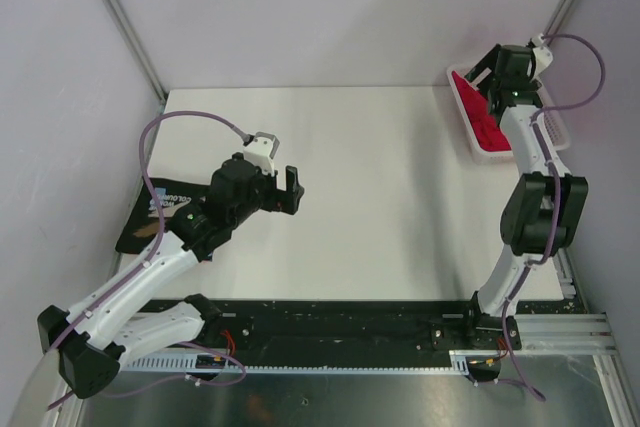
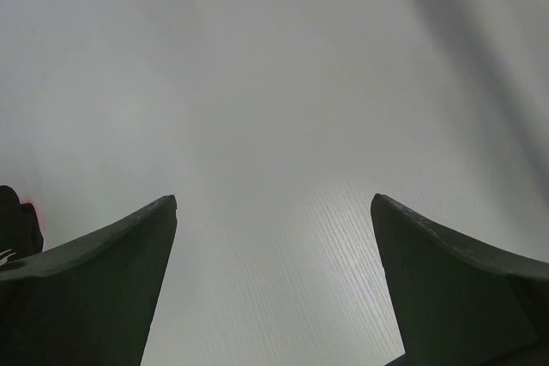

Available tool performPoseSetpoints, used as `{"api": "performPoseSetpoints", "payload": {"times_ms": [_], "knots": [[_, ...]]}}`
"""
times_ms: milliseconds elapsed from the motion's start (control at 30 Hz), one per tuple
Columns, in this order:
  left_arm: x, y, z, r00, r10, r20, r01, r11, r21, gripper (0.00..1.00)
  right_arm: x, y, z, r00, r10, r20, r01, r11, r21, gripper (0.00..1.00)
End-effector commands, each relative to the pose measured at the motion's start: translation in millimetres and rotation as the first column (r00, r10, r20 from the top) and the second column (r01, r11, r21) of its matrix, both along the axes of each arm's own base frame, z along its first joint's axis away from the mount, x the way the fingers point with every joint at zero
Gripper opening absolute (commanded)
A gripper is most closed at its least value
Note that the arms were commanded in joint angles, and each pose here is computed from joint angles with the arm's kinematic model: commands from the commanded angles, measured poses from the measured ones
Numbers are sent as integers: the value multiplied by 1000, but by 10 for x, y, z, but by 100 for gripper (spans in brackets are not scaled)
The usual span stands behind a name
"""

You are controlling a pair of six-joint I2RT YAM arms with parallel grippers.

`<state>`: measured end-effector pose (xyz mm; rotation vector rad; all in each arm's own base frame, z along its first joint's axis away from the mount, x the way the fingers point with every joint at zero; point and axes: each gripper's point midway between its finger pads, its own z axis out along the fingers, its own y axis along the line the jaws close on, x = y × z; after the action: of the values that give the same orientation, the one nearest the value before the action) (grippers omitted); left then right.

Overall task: Fold and stack the t-shirts
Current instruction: Grab crumpled tshirt from bin with the right arm

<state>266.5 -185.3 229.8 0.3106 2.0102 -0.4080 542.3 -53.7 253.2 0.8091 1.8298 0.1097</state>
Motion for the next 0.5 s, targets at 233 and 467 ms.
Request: {"api": "performPoseSetpoints", "payload": {"times_ms": [233,467], "knots": [[10,-10,84,999,-26,36,26,1000,-10,99,341,-967,-687,961,-199,-193,203,979,-1,99],[24,-26,48,999,-32,23,32,999,-6,99,433,-1005,-1414,928,-147,-344,174,984,47,99]]}}
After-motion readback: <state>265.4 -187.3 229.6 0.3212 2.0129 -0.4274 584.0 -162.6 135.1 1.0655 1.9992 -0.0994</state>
